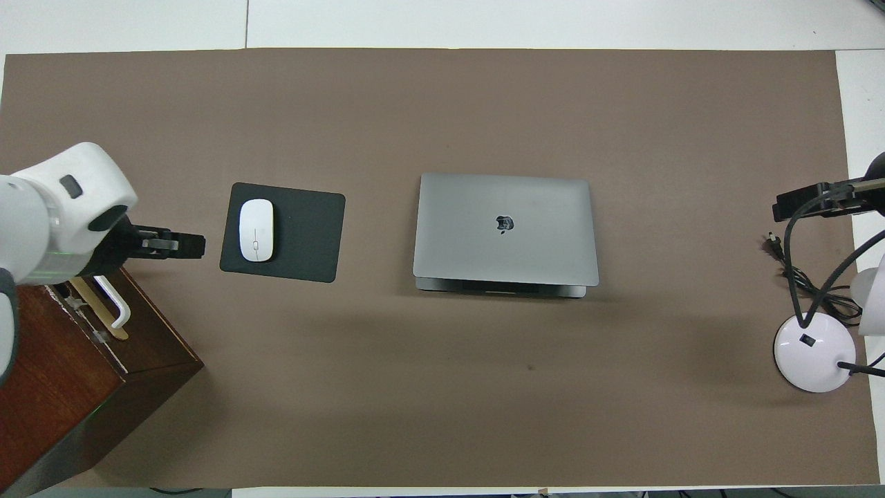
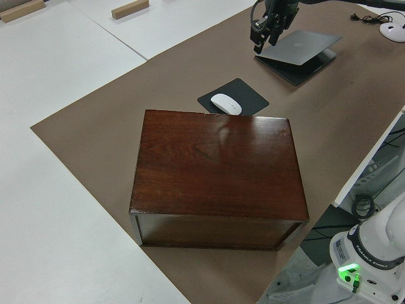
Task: Close laptop with both arms
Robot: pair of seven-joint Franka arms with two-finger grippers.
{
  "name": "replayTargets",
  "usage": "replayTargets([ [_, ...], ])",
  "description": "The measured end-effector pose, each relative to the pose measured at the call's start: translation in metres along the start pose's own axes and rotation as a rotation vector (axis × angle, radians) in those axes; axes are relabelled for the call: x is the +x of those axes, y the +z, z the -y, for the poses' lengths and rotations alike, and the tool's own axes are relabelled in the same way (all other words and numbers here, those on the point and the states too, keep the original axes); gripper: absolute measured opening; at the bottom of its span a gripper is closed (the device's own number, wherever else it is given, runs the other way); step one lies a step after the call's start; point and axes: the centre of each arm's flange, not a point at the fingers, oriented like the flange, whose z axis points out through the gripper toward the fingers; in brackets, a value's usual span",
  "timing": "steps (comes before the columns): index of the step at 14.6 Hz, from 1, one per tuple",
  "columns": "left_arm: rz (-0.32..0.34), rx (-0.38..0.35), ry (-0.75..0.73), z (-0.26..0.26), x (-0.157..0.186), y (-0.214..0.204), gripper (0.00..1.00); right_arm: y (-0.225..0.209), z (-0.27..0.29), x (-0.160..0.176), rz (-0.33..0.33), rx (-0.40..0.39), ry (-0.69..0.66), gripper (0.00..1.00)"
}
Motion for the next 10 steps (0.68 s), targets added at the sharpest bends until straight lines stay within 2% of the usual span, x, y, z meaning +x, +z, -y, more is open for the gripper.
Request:
replayTargets([
  [2,-0.023,0.007,-0.056,0.029,0.007,-0.016,0.94,0.000,0.000,0.000,0.000,0.000,0.000,1.00],
  [3,-0.034,0.010,-0.073,0.040,0.011,-0.022,1.00,0.000,0.000,0.000,0.000,0.000,0.000,1.00],
  [10,-0.044,0.053,-0.082,0.054,0.024,-0.037,1.00,-0.001,-0.003,-0.001,-0.004,-0.001,0.004,1.00],
])
